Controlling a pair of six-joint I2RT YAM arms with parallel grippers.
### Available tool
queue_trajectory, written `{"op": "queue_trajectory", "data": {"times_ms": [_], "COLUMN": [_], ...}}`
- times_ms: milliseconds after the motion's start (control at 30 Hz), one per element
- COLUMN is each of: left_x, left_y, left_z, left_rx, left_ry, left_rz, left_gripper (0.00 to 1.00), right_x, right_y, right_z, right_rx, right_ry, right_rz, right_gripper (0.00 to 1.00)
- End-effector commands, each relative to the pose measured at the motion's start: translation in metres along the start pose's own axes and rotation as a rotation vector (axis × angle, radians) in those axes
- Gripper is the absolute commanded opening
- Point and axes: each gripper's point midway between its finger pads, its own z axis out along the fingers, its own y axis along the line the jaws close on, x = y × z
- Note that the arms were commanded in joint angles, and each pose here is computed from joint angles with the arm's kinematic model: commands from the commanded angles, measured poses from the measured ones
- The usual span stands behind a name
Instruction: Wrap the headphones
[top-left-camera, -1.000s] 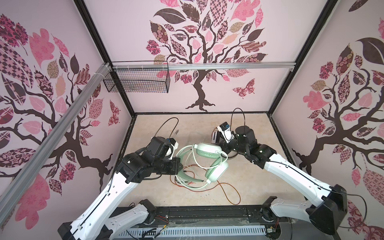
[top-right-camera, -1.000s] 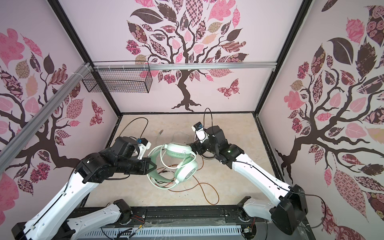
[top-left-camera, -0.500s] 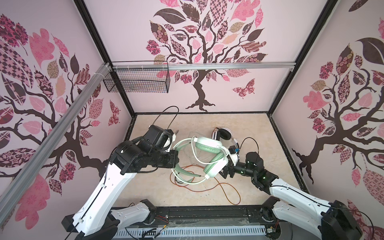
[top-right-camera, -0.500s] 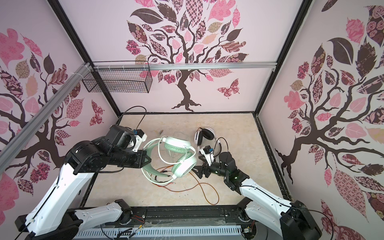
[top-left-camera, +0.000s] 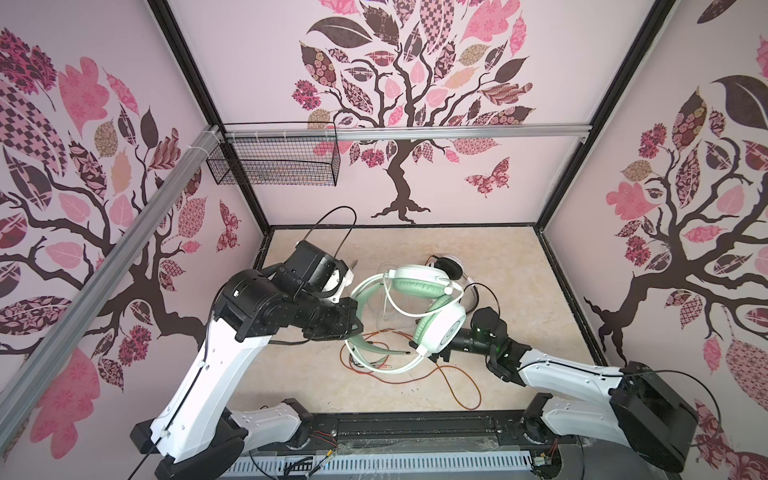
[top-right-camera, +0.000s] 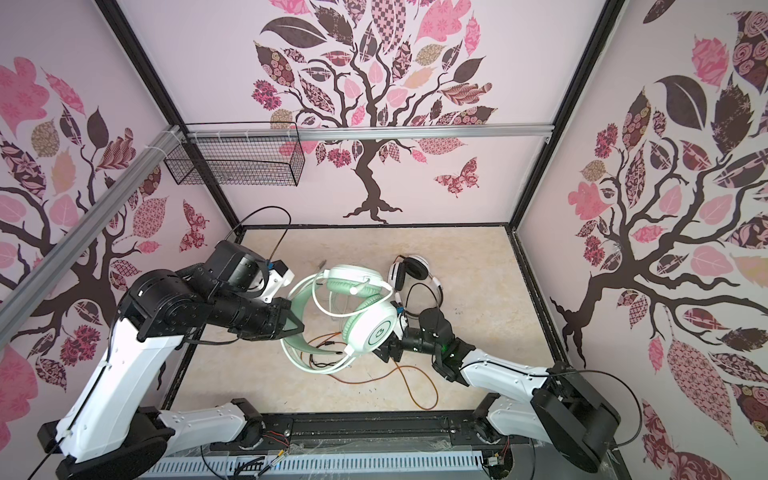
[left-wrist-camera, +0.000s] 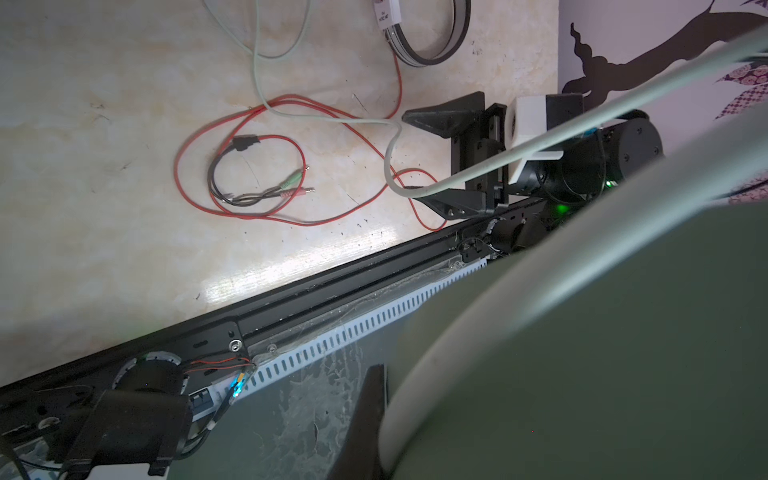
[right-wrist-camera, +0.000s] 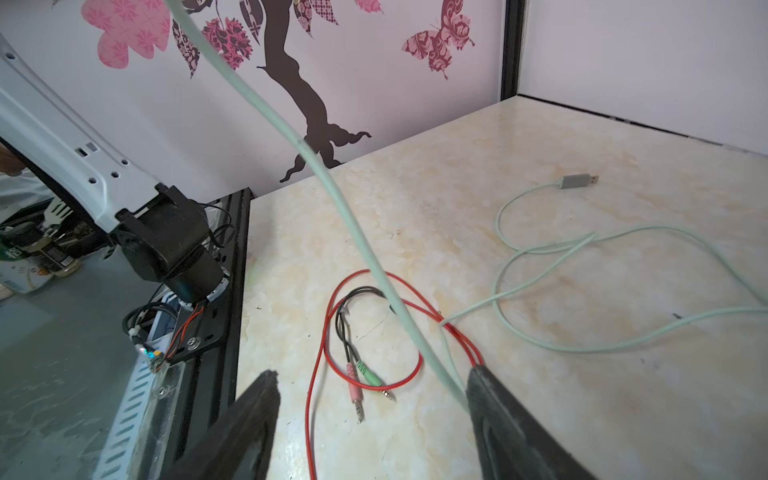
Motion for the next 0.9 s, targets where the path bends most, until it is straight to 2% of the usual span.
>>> {"op": "queue_trajectory", "data": {"times_ms": [0,233,433,567,600,633,733,767,867], "left_x": [0.014,0.015,0.013,0.012,0.012,0.012,0.013,0.013,0.013], "left_y": [-0.014,-0.019,-0.021,-0.021,-0.021,-0.020,-0.012,-0.009,-0.003], "left_z": [-0.011,-0.011,-0.013,-0.013,-0.013,-0.014,-0.013,-0.013,-0.014], "left_rx": [0.089,0.114,0.110,0.108,0.106,0.100,0.066,0.051,0.024], "left_ry": [0.039,0.057,0.058,0.058,0.060,0.061,0.059,0.057,0.046], "left_rz": [-0.027,-0.027,-0.018,-0.016,-0.014,-0.012,-0.006,-0.004,0.000], "left_gripper": [0.00,0.00,0.00,0.00,0.00,0.00,0.00,0.00,0.00], "right_x": [-0.034,-0.046,-0.038,-0.030,-0.028,-0.027,-0.027,-0.030,-0.034], "right_y": [-0.004,-0.002,-0.008,-0.012,-0.013,-0.012,-0.019,-0.023,-0.042], "right_z": [0.005,0.017,0.032,0.042,0.044,0.046,0.051,0.051,0.048], "right_rx": [0.017,-0.014,-0.031,-0.046,-0.051,-0.059,-0.036,-0.013,0.102], "right_ry": [-0.091,-0.065,-0.007,0.011,0.010,0.010,0.012,0.007,-0.006], "right_rz": [-0.083,-0.223,-0.254,-0.232,-0.221,-0.210,-0.162,-0.150,-0.107], "right_gripper": [0.73,0.75,0.72,0.59,0.52,0.44,0.09,0.01,0.00]}}
